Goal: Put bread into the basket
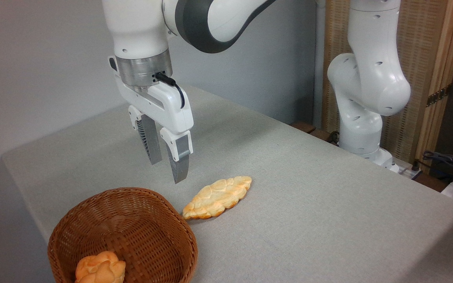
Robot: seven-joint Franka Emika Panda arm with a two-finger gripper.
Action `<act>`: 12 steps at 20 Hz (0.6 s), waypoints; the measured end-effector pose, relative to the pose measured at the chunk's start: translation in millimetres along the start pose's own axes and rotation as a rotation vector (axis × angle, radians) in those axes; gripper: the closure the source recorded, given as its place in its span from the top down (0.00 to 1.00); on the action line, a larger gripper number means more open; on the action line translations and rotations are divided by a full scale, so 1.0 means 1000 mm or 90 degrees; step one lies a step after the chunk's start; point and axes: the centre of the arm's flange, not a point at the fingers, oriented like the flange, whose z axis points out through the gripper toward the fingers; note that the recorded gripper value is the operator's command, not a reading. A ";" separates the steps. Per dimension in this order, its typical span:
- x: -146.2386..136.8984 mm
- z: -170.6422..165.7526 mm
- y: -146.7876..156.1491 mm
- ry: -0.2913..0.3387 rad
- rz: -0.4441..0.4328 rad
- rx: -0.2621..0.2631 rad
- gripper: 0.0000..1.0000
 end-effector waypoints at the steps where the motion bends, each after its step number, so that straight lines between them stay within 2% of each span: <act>1: 0.000 0.000 0.000 0.000 0.000 0.000 1.00; 12: -0.006 0.007 -0.005 -0.008 -0.009 -0.006 1.00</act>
